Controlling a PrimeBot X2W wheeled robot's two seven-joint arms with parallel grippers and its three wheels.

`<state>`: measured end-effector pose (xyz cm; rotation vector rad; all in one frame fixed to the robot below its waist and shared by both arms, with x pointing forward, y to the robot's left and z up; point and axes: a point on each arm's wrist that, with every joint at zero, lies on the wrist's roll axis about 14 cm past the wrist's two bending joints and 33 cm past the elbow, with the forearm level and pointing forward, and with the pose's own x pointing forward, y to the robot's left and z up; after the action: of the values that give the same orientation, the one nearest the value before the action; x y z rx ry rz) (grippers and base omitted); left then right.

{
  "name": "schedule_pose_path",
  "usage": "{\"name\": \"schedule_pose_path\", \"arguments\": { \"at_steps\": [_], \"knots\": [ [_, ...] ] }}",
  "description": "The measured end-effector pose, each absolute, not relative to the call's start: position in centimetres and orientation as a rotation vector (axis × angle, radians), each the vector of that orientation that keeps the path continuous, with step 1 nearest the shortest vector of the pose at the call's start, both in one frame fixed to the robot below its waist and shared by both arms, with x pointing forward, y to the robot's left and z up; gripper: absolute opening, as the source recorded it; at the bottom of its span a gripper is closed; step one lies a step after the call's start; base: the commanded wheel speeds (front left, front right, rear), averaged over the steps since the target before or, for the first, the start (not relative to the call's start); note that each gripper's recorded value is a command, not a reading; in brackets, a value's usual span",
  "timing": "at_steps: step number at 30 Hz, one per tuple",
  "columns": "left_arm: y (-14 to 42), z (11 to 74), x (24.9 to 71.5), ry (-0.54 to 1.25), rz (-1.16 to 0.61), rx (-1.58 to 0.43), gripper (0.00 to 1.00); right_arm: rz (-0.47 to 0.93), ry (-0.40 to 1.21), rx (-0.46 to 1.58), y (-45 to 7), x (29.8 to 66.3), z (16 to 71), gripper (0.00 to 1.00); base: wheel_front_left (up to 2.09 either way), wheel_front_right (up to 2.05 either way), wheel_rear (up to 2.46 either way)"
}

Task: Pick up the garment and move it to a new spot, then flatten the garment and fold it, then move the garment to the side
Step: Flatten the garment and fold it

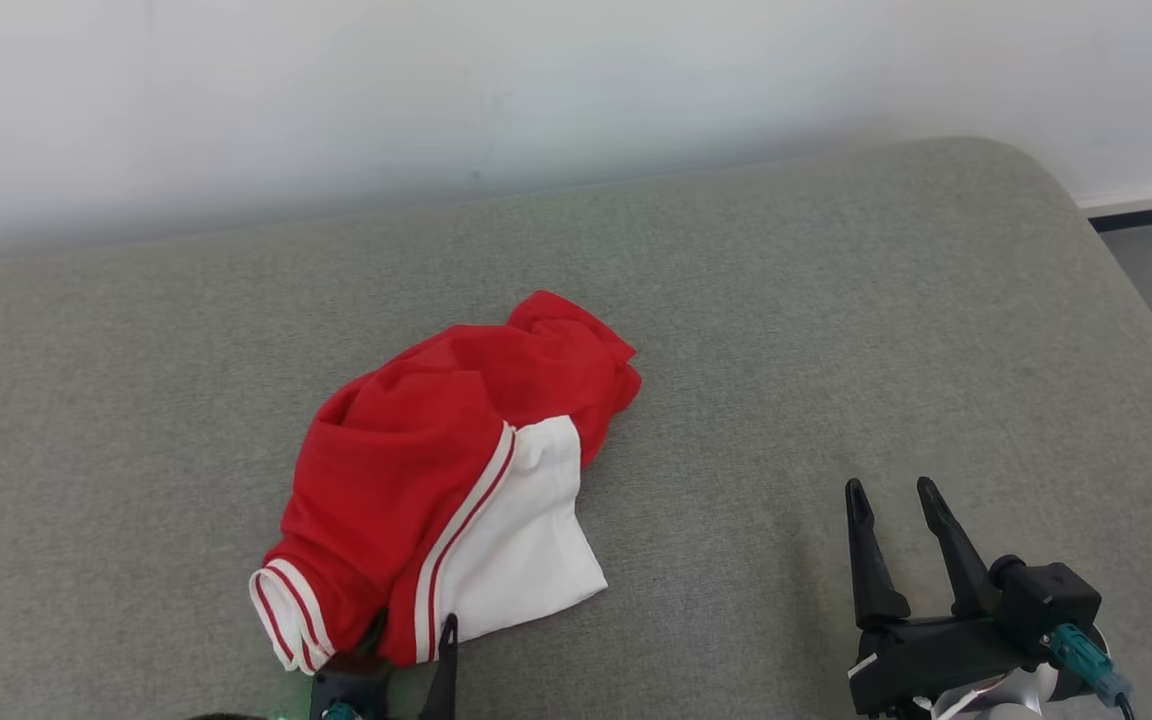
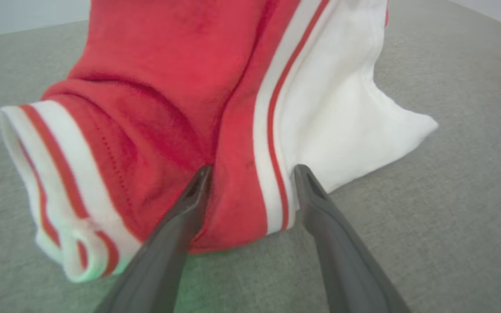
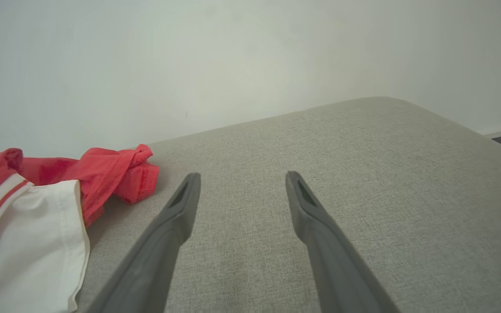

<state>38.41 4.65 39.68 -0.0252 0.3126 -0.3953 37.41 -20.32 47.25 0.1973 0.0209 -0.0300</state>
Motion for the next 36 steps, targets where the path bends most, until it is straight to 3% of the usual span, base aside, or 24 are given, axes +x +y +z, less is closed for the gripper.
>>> {"name": "schedule_pose_path", "arguments": {
  "at_steps": [1, 2, 8, 20, 25, 36],
  "knots": [
    [4.5, 39.4, 38.6, 0.321, -0.397, -0.026, 0.37, -0.037, 0.023, 0.196, -20.6, 37.3, 47.2, 1.0, 0.0, 0.0, 0.0],
    [4.3, 39.3, 38.7, 0.322, -0.401, -0.03, 0.0, -0.043, 0.025, 0.196, -20.7, 37.2, 47.1, 1.0, 0.0, 0.0, 0.0],
    [3.7, 40.8, 39.7, 0.274, -0.411, -0.063, 0.0, -0.047, 0.02, 0.197, -20.9, 37.3, 47.2, 1.0, 0.0, 0.0, 0.0],
    [4.3, 53.4, 40.9, -0.075, -0.434, -0.151, 0.0, 0.045, 0.025, 0.217, -17.7, 38.6, 47.1, 1.0, 0.0, 0.0, 0.0],
    [7.8, 55.7, 43.3, -0.112, -0.384, -0.022, 0.0, 0.071, 0.017, 0.223, -16.8, 39.4, 47.5, 1.0, 0.0, 0.0, 0.0],
    [9.8, 55.9, 49.5, -0.078, -0.36, 0.047, 0.0, -0.038, 0.016, 0.21, -20.7, 38.8, 47.3, 1.0, 0.0, 0.0, 0.0]
  ]
}}
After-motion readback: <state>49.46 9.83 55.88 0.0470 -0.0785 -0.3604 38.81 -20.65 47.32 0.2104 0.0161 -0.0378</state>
